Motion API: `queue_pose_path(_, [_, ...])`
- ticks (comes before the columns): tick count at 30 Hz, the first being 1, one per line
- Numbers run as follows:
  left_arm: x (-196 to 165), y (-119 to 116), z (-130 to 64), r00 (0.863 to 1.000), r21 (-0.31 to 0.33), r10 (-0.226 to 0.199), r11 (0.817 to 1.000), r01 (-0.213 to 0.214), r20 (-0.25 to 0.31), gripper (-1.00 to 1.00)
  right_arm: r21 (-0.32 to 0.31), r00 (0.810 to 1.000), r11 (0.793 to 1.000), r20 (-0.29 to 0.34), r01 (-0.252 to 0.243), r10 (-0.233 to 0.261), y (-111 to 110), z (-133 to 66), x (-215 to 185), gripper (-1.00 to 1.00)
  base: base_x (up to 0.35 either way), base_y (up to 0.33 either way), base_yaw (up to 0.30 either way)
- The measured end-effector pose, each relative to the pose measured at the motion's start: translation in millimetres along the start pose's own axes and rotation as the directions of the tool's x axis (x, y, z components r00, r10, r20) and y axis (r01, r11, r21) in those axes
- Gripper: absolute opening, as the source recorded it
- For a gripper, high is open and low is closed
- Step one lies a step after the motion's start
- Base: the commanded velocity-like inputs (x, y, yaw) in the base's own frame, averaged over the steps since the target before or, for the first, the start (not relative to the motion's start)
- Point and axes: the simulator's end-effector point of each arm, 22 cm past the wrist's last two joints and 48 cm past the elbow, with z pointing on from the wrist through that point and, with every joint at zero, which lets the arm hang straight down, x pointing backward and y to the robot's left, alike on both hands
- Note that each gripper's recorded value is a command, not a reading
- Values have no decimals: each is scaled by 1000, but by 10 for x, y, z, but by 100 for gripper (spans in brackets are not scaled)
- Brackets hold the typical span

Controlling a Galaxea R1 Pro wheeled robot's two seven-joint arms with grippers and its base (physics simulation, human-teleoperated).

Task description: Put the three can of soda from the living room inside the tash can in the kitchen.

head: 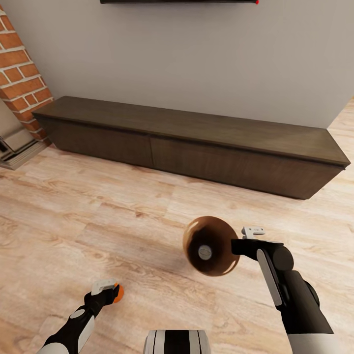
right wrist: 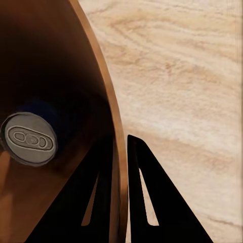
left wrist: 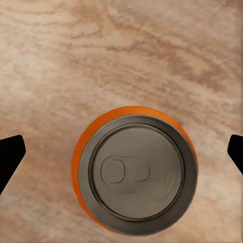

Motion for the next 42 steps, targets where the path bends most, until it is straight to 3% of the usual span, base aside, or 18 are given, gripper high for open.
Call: queue_pose_path(42, [190, 25, 100, 1000, -4, 1, 1000, -1, -22, 100, -7, 1000, 1000, -18, -5, 5, 3, 151, 140, -100, 2, -1, 0])
